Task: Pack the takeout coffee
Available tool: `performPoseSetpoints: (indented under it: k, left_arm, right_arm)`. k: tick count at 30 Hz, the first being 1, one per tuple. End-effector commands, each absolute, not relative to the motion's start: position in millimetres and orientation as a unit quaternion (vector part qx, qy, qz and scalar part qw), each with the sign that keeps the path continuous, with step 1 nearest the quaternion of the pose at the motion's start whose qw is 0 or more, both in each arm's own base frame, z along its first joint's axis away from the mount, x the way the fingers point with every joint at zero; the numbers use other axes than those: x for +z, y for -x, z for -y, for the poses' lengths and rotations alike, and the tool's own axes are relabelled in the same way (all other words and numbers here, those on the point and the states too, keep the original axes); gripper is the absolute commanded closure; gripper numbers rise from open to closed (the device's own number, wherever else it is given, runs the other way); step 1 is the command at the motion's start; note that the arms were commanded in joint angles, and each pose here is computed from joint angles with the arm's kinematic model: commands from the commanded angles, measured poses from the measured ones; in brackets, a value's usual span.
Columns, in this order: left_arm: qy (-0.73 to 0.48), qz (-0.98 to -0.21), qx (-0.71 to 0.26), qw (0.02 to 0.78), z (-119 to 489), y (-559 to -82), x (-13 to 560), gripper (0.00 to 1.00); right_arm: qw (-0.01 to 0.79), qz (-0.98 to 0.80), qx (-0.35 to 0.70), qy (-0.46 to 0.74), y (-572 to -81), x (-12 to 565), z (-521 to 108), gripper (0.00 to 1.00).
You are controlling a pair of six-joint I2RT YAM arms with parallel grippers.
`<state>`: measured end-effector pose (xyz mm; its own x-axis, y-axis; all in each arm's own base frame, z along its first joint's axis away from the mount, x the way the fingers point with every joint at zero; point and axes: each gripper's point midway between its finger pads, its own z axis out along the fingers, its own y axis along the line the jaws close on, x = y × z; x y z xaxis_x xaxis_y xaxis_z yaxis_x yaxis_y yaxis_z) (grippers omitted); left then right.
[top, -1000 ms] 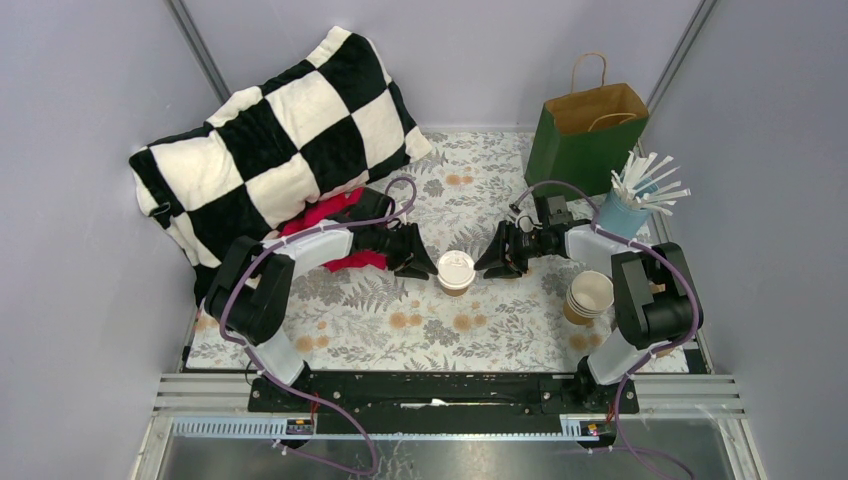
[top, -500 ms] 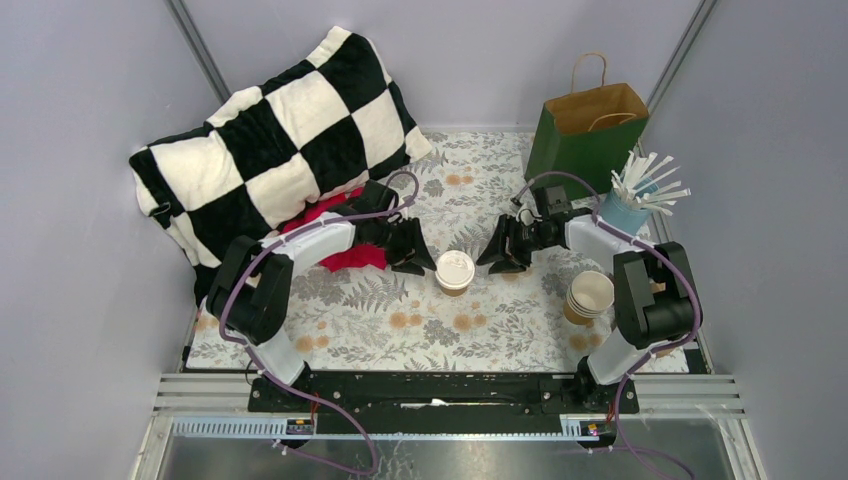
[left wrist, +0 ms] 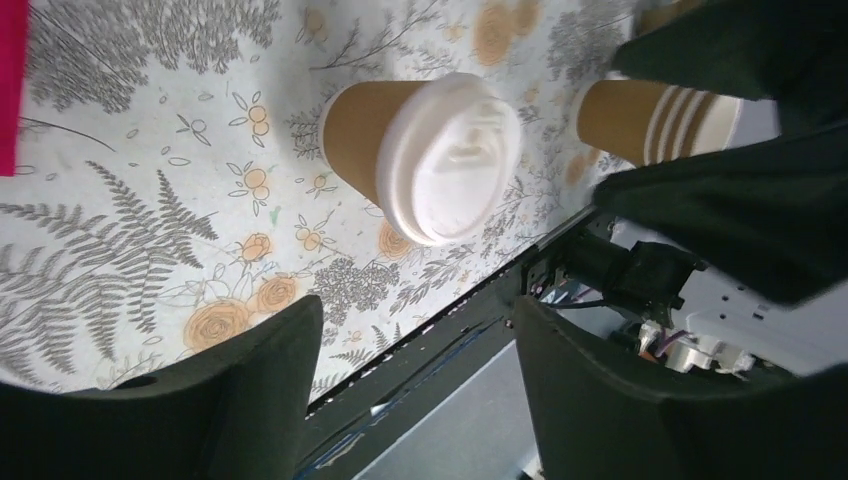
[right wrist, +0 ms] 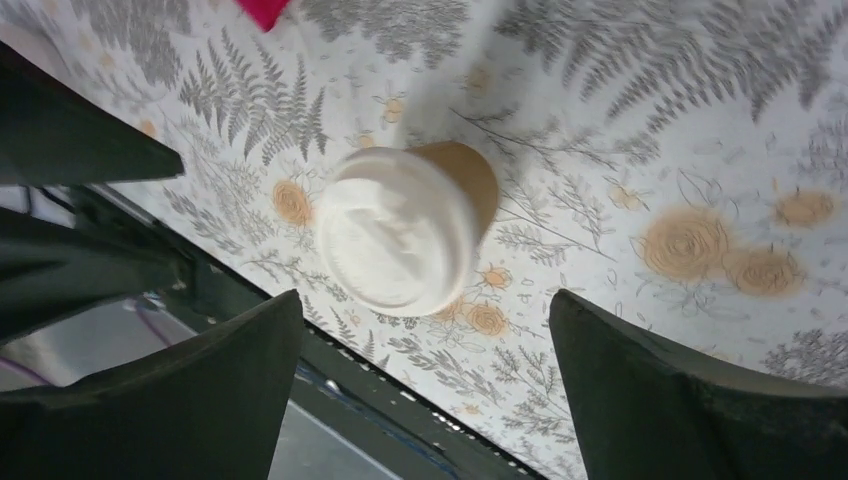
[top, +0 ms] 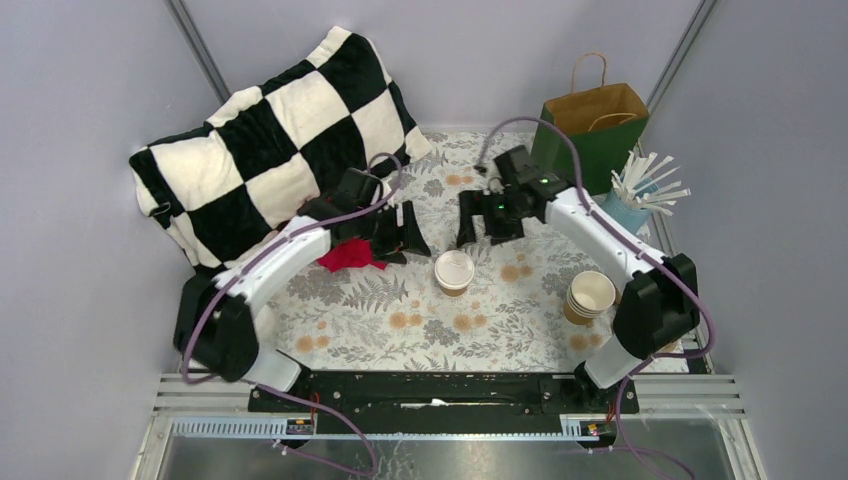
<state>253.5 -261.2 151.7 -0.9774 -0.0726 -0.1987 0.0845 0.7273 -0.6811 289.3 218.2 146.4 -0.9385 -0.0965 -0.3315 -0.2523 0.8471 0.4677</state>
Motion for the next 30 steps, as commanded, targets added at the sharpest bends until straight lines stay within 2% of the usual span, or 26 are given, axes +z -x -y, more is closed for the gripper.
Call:
performPoseSetpoints:
  k: [1, 4, 10, 24, 30]
  left_arm:
    - [-0.015, -0.897, -0.37, 0.239, 243, -262, 224, 0.21]
    - [-0.005, -0.885, -0.376, 0.276, 235, -257, 240, 0.14]
    - [-0.002, -0.877, -0.375, 0.299, 227, -251, 248, 0.12]
    - [0.002, -0.876, -0.375, 0.305, 222, -244, 246, 0.09]
    - [0.001, -0.875, -0.375, 0.305, 222, -244, 246, 0.08]
  right_arm:
    - [0.17, -0.954, 0.123, 0.213, -274, 156, -230, 0.0]
    - [0.173, -0.947, 0.06, 0.263, -273, 152, -245, 0.0]
    - [0.174, -0.935, -0.002, 0.309, -272, 146, -258, 0.0]
    - [0.141, -0.936, 0.036, 0.32, -254, 126, -280, 0.0]
    - [0.136, -0.937, 0.027, 0.321, -253, 119, -282, 0.05]
